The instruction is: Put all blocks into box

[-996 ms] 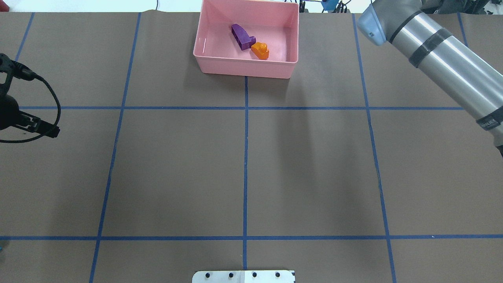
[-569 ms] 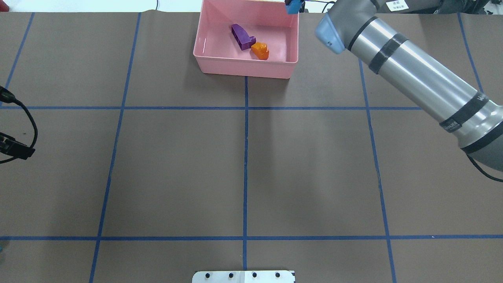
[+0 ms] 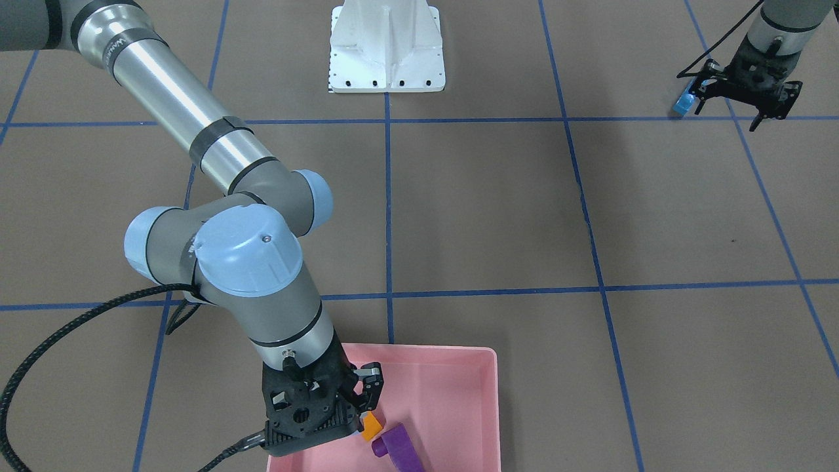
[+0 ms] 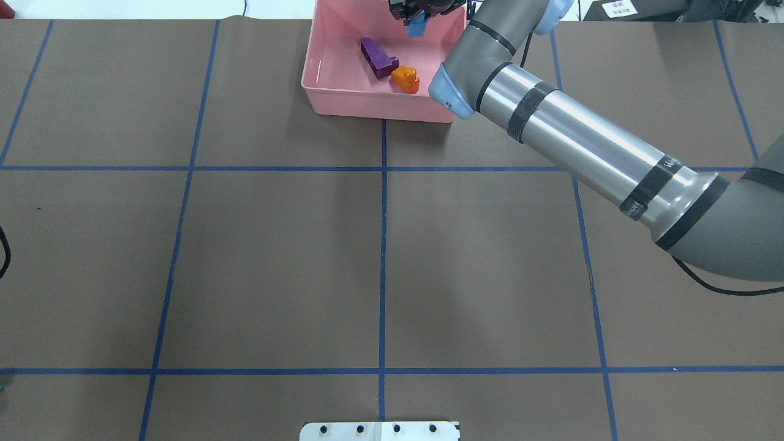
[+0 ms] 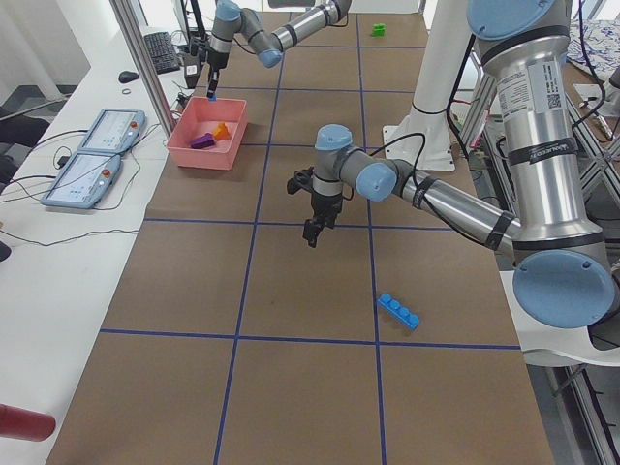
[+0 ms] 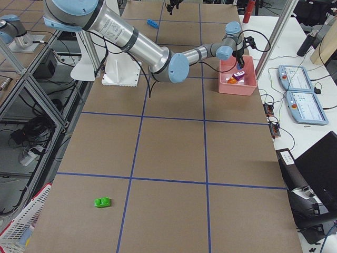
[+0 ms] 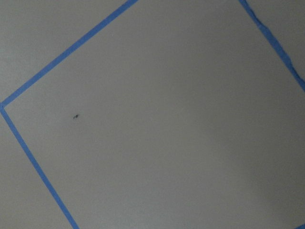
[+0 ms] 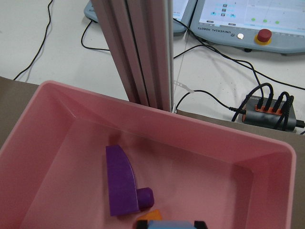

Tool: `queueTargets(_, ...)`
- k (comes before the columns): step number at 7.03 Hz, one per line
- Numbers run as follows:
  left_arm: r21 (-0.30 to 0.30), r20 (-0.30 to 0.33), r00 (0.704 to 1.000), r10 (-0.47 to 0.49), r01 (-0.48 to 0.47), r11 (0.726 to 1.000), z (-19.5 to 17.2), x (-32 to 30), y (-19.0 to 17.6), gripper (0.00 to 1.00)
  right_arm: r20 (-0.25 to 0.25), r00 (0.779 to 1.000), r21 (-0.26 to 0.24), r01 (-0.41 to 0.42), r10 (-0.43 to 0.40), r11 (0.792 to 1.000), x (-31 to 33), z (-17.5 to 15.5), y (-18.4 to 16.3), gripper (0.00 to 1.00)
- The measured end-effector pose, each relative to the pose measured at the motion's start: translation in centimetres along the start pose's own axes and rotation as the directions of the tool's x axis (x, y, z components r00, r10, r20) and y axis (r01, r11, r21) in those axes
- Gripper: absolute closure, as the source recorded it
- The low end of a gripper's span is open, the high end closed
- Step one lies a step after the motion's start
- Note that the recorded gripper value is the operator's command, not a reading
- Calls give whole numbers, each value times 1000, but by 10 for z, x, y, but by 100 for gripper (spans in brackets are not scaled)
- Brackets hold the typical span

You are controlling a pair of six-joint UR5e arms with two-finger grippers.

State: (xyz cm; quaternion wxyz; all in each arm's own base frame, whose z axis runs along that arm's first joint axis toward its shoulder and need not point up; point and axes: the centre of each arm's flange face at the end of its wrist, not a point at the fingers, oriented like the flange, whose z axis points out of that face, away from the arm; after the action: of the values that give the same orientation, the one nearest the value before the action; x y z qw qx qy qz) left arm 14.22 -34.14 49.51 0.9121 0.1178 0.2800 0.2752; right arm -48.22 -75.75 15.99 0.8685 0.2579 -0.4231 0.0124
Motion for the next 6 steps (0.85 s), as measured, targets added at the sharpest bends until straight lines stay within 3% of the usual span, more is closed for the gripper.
queueTargets(3,29,-110,994,5,-2,1000,67,-40,115,0,17,999,28,-50,49,998,-9,-20,-18,0)
queueTargets(6,27,-139,989,-48,52,998,74,-48,174,0,-1,996,-64,-93,93,994,-17,-90,-41,0)
